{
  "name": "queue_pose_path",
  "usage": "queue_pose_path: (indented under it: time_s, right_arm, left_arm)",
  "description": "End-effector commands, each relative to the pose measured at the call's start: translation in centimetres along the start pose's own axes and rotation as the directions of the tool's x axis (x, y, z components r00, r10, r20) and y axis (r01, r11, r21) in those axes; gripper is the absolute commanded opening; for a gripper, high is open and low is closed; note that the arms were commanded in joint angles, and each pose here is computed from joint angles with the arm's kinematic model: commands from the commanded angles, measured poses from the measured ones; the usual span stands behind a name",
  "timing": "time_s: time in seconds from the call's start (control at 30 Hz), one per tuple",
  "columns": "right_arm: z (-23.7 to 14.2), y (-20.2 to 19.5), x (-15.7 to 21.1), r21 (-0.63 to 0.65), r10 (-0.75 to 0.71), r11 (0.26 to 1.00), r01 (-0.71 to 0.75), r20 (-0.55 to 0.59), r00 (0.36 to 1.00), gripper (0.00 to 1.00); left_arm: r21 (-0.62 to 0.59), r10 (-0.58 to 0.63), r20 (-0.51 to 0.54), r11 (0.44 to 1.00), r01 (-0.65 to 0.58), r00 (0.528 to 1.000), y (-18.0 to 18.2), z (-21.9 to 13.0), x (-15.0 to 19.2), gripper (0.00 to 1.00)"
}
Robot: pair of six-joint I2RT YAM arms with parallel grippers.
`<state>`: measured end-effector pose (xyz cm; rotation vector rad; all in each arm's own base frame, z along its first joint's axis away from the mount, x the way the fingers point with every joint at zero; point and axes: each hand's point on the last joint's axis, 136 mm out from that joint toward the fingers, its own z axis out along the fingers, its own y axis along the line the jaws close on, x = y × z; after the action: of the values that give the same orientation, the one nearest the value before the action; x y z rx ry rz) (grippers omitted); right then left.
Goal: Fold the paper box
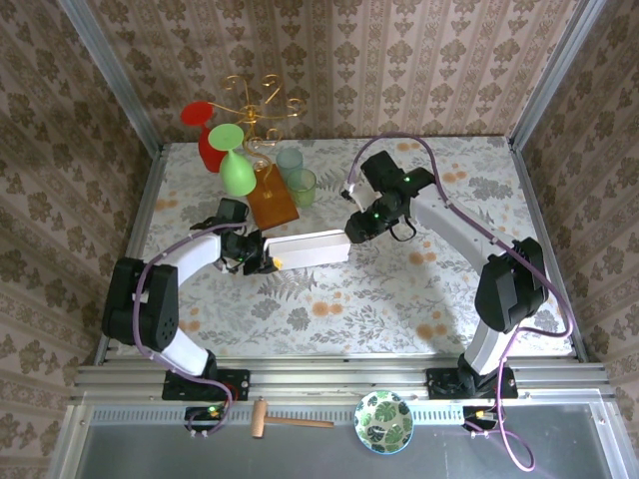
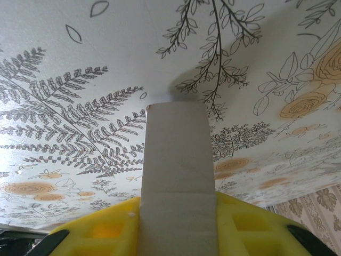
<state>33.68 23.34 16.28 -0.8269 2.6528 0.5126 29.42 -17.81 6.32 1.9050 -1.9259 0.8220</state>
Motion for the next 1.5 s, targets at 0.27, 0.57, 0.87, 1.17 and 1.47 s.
queue_pose_path:
  time_s: [0.27, 0.57, 0.87, 1.17, 1.47]
  right_arm:
    - [0.17, -0.41, -0.86, 0.030, -0.012, 0.999, 0.012, -0.013, 1.000, 0.31]
    - [0.32, -0.43, -1.02, 0.026, -0.007, 1.000, 0.008, -0.021, 1.000, 0.20]
    - [0.31, -0.17, -0.76, 0.039, -0.003, 0.999, 0.004, -0.022, 1.000, 0.08]
    - [0.15, -0.36, -0.93, 0.090, 0.065, 0.994, -0.065, 0.001, 0.998, 0.00]
    - [-0.01, -0.05, -0.81, 0.111, 0.218, 0.969, -0.221, 0.032, 0.975, 0.00]
  left_arm:
    - [-0.038, -0.027, 0.077, 0.999, 0.030, 0.997, 0.57, 0.47, -2.06, 0.24]
    - [-0.036, -0.025, 0.074, 0.999, 0.027, 0.997, 0.48, 0.48, -2.09, 0.25]
    - [-0.031, -0.022, 0.066, 0.999, 0.024, 0.998, 0.21, 0.62, -1.97, 0.24]
    - [-0.027, -0.024, 0.061, 0.999, 0.025, 0.998, 0.10, 0.69, -1.92, 0.24]
    - [-0.022, -0.030, 0.054, 0.999, 0.031, 0.998, 0.18, 0.99, -2.00, 0.24]
